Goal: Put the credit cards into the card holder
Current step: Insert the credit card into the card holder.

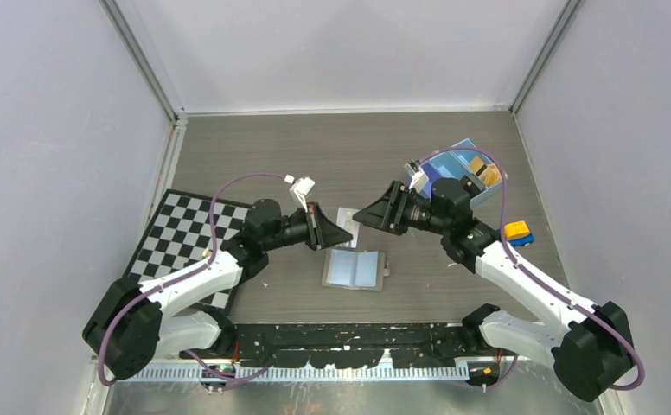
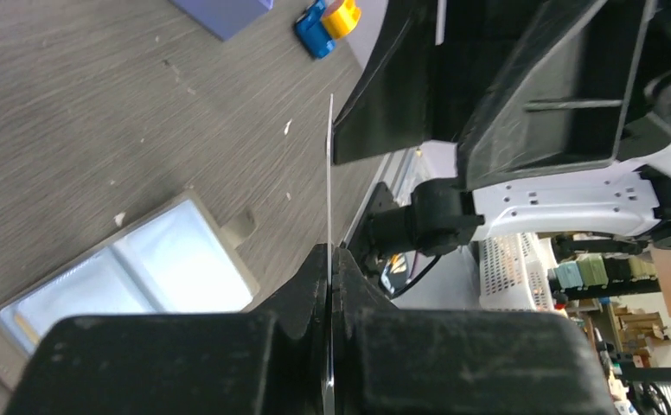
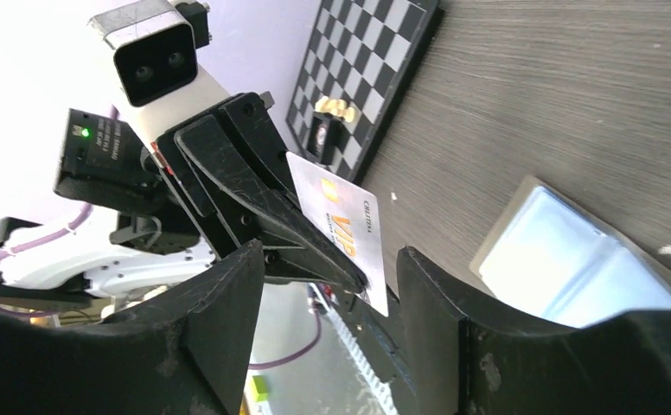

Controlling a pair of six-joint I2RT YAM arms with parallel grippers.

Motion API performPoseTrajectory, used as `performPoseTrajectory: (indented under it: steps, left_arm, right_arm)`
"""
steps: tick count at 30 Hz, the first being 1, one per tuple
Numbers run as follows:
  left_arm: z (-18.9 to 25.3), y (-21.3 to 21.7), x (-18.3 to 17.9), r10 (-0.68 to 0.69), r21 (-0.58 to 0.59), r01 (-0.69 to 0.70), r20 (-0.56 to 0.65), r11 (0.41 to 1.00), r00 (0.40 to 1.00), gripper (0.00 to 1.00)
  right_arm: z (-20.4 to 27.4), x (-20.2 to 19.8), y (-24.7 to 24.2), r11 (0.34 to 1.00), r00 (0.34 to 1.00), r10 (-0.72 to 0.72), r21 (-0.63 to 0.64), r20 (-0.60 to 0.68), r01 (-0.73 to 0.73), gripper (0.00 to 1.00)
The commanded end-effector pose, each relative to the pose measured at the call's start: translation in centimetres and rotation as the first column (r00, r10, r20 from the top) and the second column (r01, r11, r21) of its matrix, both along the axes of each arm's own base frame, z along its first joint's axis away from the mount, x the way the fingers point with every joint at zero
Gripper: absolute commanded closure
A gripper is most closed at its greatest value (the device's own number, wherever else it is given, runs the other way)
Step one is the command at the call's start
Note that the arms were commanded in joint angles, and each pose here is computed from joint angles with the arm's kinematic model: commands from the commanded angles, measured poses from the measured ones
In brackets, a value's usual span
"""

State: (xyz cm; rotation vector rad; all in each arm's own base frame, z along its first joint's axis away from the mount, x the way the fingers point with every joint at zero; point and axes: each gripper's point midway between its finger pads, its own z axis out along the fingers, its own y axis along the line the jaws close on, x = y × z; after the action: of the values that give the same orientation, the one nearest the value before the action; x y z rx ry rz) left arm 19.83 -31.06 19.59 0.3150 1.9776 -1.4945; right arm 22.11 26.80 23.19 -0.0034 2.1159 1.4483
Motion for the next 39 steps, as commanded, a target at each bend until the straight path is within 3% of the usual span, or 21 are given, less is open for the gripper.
performPoseTrajectory:
  steps: [1, 11, 13, 16, 18, 20, 23, 24, 28, 33, 39]
  left_arm:
    - [4.6, -0.4, 0.6, 0.030, -0.139, -0.016, 0.098, 0.990, 0.995, 1.00]
    - [5.0, -0.9, -0.1, -0.023, -0.168, 0.039, 0.099, 0.985, 0.995, 1.00]
    - [4.9, -1.0, -0.1, -0.028, -0.165, 0.044, 0.095, 0.985, 0.995, 1.00]
    - [4.4, -1.1, 0.1, -0.027, -0.152, 0.039, 0.079, 0.988, 0.996, 0.98]
    - [3.4, -1.0, 0.3, -0.018, -0.110, 0.025, 0.061, 0.994, 0.998, 0.85]
    - [1.6, -0.5, 0.9, 0.014, -0.016, -0.014, 0.029, 1.000, 0.999, 0.65]
    - [-2.5, 1.2, 2.3, 0.111, 0.214, -0.104, -0.022, 0.971, 0.994, 0.40]
    - [-4.2, 2.0, 2.1, 0.123, 0.297, -0.103, -0.050, 0.949, 0.991, 0.37]
    - [-7.7, 3.6, 2.0, 0.144, 0.462, -0.087, -0.088, 0.882, 0.986, 0.33]
    - [-10.5, 4.4, 2.1, 0.178, 0.541, -0.082, -0.127, 0.837, 0.976, 0.31]
    - [-13.2, 4.7, 2.0, 0.187, 0.608, -0.038, -0.183, 0.793, 0.965, 0.31]
  right_arm:
    - [3.6, 0.7, 1.3, 0.989, 0.998, -0.020, 0.150, 0.058, 0.011, 0.39]
    - [2.3, 1.1, 3.2, 0.985, 0.999, 0.016, 0.173, 0.031, -0.021, 0.65]
    - [2.2, 1.1, 3.2, 0.984, 0.999, 0.010, 0.179, 0.031, -0.015, 0.75]
    - [2.0, 1.4, 2.7, 0.985, 0.999, -0.026, 0.170, 0.034, 0.020, 0.98]
    - [1.4, 1.8, 1.9, 0.989, 0.996, -0.080, 0.128, 0.032, 0.076, 1.00]
    - [-0.1, 2.4, 0.6, 0.987, 0.988, -0.157, 0.046, 0.014, 0.156, 0.99]
    - [-4.0, 2.8, -1.7, 0.956, 0.962, -0.268, -0.134, -0.045, 0.260, 1.00]
    - [-5.1, 2.9, -2.3, 0.945, 0.955, -0.291, -0.175, -0.060, 0.277, 1.00]
    - [-8.6, 2.4, -2.5, 0.934, 0.939, -0.311, -0.229, -0.144, 0.274, 1.00]
    - [-11.7, 1.9, -1.3, 0.949, 0.925, -0.295, -0.184, -0.239, 0.256, 1.00]
    - [-14.8, 1.3, -0.6, 0.951, 0.913, -0.279, -0.218, -0.296, 0.220, 0.99]
